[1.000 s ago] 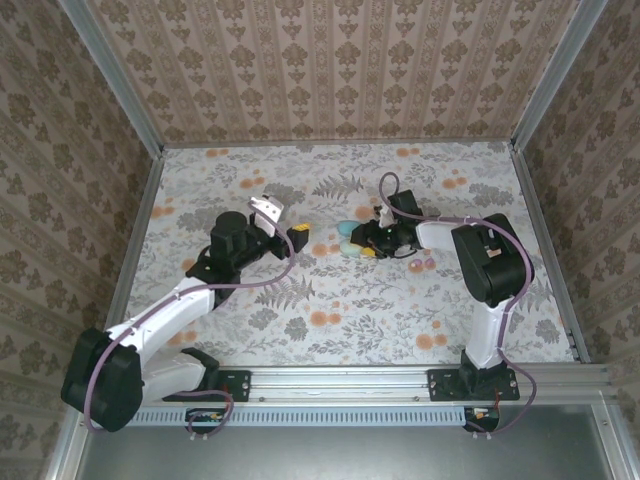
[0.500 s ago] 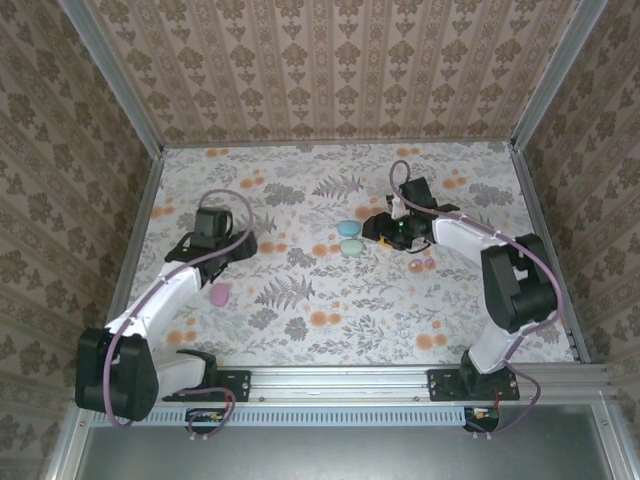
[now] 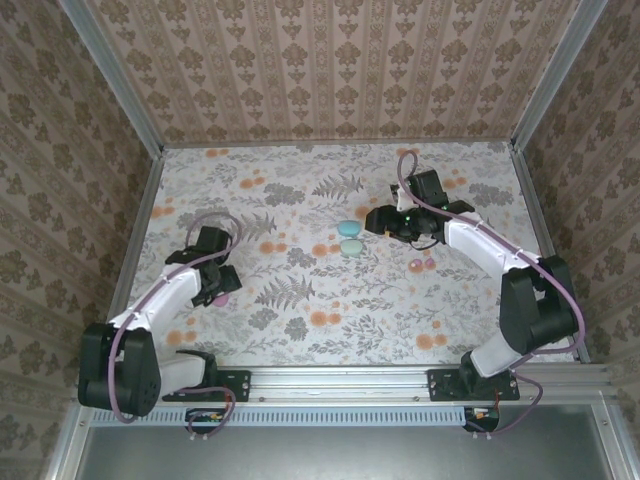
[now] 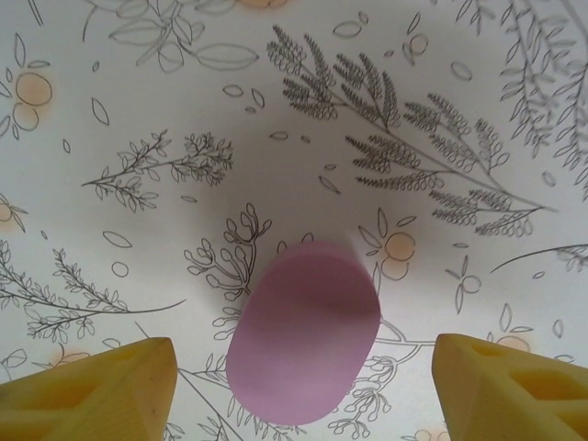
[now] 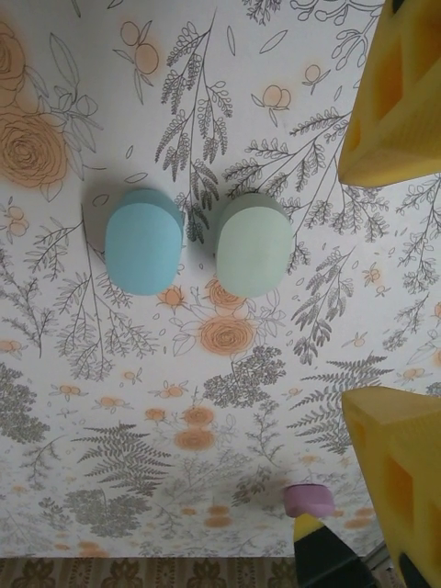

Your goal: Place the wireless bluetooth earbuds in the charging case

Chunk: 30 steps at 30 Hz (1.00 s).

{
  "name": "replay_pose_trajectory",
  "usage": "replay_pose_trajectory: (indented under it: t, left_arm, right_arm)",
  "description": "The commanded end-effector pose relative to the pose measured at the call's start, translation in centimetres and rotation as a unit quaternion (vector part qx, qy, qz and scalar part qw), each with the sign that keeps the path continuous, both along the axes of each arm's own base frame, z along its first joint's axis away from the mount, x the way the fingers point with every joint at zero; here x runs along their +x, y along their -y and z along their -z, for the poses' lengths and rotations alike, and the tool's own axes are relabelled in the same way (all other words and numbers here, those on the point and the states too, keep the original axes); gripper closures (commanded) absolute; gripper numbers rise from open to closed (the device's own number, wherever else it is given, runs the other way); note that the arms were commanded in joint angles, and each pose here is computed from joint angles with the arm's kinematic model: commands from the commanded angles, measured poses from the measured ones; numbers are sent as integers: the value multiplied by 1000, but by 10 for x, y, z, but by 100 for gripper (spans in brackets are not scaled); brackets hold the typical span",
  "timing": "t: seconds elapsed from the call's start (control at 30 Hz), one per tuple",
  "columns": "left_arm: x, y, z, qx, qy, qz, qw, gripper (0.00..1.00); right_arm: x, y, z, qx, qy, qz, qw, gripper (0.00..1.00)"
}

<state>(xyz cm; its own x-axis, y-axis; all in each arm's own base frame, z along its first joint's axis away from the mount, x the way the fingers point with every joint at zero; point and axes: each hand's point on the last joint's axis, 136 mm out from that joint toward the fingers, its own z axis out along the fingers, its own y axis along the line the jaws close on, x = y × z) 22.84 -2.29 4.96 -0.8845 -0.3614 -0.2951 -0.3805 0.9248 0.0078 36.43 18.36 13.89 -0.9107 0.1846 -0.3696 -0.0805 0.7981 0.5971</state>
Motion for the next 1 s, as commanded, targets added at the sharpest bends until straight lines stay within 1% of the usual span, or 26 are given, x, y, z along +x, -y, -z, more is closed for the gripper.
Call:
replay_pose_trajectory:
  t: [0.0, 0.13, 0.27, 0.5, 0.67, 0.83, 0.97]
  left_arm:
    - [-7, 3, 13, -7, -30, 12, 999, 30]
    - [-8, 5, 20, -6, -55, 23, 998, 32]
    - [-10, 3, 26, -1, -68, 26, 997, 34]
    - [-5, 11, 31, -17, -67, 54, 996, 43]
    - [1, 23, 36, -38, -67, 80, 994, 54]
    - [12, 47, 29, -59, -43, 142, 987, 61]
    - [23, 81, 19, -70, -14, 219, 973, 64]
  right_arm:
    - [0, 3, -19, -5, 19, -3, 1000, 38]
    - [-1, 3, -22, -5, 20, -4, 1000, 38]
    - [-1, 3, -21, -6, 18, -3, 1000, 38]
    - [-2, 4, -19, -8, 15, -2, 1000, 38]
    - [-1, 4, -20, -8, 14, -1, 1000, 38]
    - [-2, 5, -21, -9, 16, 0, 1000, 38]
    - [-3, 7, -22, -6, 17, 2, 1000, 38]
